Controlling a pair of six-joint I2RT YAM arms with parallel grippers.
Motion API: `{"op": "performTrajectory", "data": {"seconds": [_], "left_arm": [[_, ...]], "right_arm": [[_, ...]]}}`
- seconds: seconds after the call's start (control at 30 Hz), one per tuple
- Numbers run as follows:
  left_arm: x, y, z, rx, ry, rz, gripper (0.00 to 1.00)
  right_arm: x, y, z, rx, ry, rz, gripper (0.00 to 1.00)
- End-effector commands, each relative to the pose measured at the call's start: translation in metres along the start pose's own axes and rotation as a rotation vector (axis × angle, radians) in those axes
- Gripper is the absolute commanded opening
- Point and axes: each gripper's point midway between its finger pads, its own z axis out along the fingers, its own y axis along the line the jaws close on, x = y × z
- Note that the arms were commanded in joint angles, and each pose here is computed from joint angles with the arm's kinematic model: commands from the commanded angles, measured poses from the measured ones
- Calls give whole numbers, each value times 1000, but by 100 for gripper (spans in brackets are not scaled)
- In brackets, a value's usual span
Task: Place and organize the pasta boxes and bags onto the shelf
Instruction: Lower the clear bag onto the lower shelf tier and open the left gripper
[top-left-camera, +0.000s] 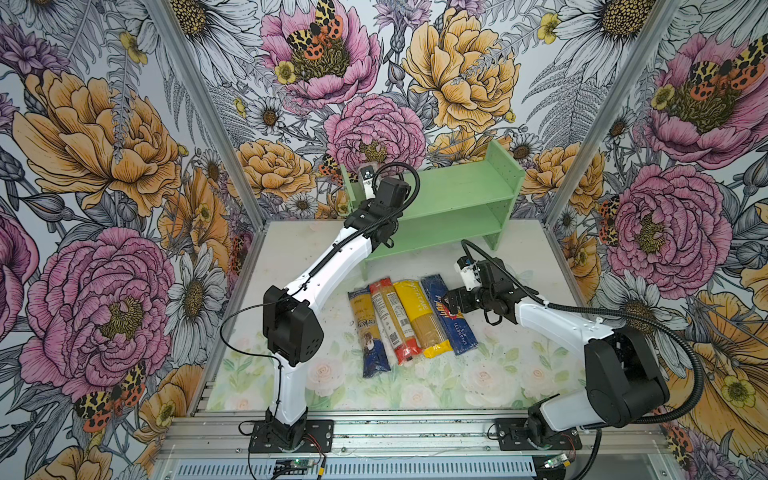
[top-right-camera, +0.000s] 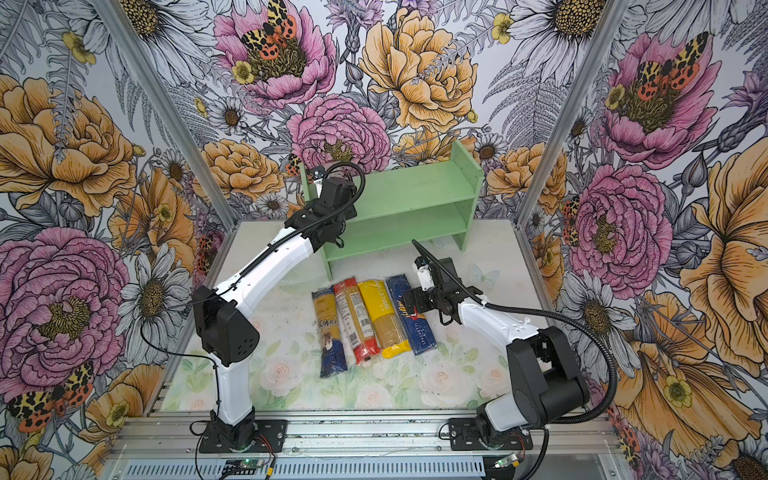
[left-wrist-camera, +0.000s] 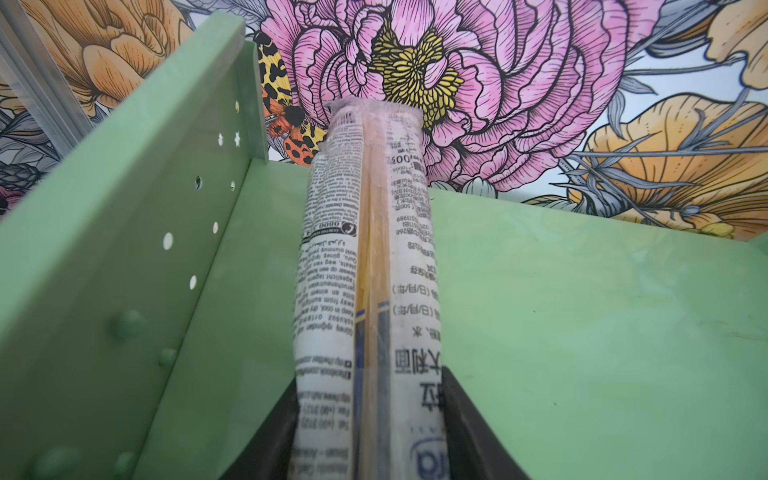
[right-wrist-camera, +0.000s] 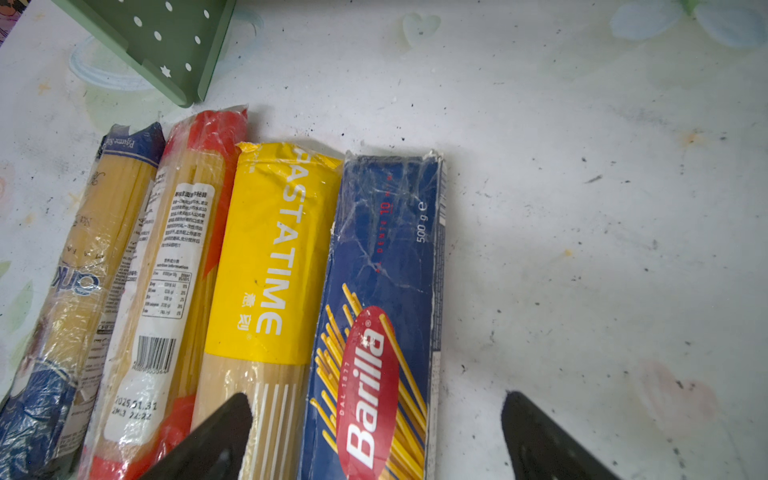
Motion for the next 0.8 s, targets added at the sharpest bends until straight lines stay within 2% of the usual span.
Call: {"op": "performTrajectory", "data": {"seconds": [0.0, 0.67, 0.77], "left_arm": [[-36, 5, -19, 15, -83, -79, 48], [-45, 10, -30, 25, -94, -79, 67], [-50, 7, -34, 36, -103, -61, 74]], "right_arm": [[-9, 0, -9, -4, -36, 5, 96], [-11, 1, -11, -9, -40, 7, 96], [-10, 1, -10, -9, -39, 7, 96]]}}
